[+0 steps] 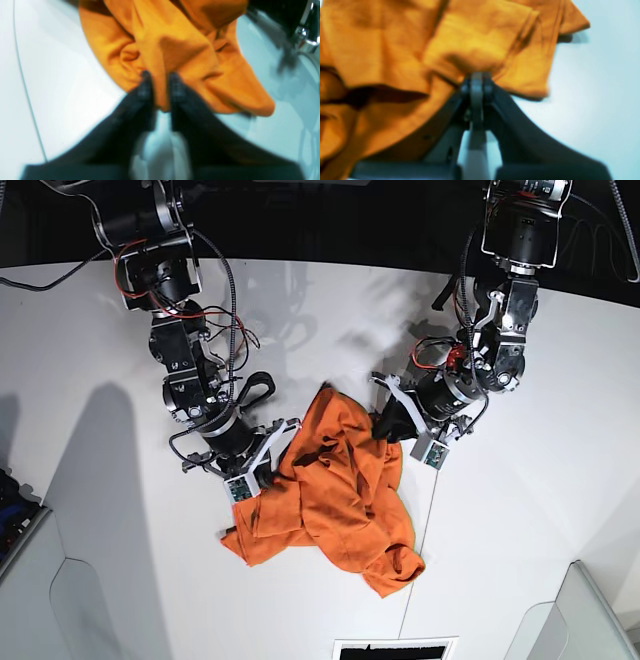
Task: Layout the t-shirt on the table in an organized manner, then fold the t-shirt properly
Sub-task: 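Lower both grippers onto the orange t-shirt and pinch its fabric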
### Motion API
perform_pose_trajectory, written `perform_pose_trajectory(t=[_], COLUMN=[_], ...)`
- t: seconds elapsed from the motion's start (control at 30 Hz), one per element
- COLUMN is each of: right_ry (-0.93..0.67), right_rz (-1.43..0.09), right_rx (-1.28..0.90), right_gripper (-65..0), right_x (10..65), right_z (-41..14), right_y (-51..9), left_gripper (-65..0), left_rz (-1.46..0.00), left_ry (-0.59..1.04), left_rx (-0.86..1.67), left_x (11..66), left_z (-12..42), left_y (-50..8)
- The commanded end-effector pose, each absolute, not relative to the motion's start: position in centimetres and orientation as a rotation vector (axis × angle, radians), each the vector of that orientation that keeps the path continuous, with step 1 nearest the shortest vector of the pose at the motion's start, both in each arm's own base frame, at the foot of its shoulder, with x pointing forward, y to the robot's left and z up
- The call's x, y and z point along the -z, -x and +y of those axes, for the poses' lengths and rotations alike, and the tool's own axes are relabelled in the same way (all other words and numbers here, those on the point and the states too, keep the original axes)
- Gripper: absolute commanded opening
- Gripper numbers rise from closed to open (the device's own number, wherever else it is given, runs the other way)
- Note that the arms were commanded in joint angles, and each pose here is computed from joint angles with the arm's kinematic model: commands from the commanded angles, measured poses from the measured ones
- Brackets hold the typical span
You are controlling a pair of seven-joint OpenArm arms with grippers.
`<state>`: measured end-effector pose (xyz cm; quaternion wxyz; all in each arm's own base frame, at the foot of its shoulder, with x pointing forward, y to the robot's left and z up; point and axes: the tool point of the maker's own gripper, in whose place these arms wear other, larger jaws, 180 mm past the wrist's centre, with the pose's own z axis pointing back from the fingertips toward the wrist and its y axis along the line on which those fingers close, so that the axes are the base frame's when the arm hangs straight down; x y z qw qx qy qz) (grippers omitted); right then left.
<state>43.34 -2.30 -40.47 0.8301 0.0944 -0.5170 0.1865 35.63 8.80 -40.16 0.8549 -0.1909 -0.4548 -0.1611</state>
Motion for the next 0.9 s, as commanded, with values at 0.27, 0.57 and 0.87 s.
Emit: perform_pose_trajectory(t=[0.27, 0.57, 0.87], right_ry=[-0.138, -0.276, -0.539], right_rz=[-1.314, -1.321, -1.206], right_rx=[-0.432, -0.319, -0.444], right_gripper=[-65.0, -65.0, -39.3], right_x=[32.5, 29.8, 33.1], right_z=[-3.4, -7.4, -0.6], right_y=[-46.9, -46.8, -41.7], left_gripper=[-65.0, -65.0, -65.0], left_rz=[-1.108, -1.174, -1.088], left_ry=[0.357, 0.403, 0.469], left_rx=[0.282, 0.455, 0.438], left_x=[35.1, 29.8, 31.3], left_z=[12.3, 13.5, 12.9], left_y=[-38.4, -37.7, -36.0])
